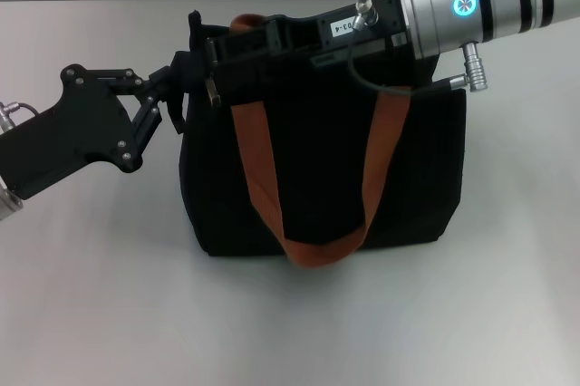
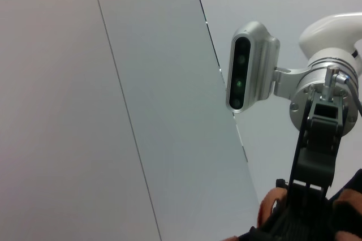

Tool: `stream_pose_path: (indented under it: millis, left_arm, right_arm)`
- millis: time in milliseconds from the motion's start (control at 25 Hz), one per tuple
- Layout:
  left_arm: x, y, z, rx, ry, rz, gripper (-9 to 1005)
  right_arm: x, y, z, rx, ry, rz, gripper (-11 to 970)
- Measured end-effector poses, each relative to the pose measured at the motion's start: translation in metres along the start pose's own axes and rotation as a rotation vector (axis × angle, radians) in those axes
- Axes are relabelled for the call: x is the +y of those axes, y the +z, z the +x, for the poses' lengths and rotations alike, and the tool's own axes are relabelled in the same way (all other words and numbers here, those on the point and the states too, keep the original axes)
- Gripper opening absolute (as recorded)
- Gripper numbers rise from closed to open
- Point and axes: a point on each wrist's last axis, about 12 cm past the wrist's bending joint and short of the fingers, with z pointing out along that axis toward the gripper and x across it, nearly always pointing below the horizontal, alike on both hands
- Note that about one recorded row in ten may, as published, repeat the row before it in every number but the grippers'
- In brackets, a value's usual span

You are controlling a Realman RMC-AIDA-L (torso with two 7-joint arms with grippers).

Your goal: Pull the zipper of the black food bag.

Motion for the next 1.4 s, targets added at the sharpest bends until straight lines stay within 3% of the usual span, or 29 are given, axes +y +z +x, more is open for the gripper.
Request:
stream_pose_path:
  millis: [880,1400]
  left_arm:
    - [0.013,0.003,-0.009,-0.012,-0.059,0.014,17]
    - [0.013,0.009,-0.01,-0.016,-0.068,0.027,17]
  right_arm:
    - [0.005,-0.012,-0.003,-0.005,-0.109,0.036,755]
    - [0.004,-0.005,-0.002,0.029,-0.127,0.069,528]
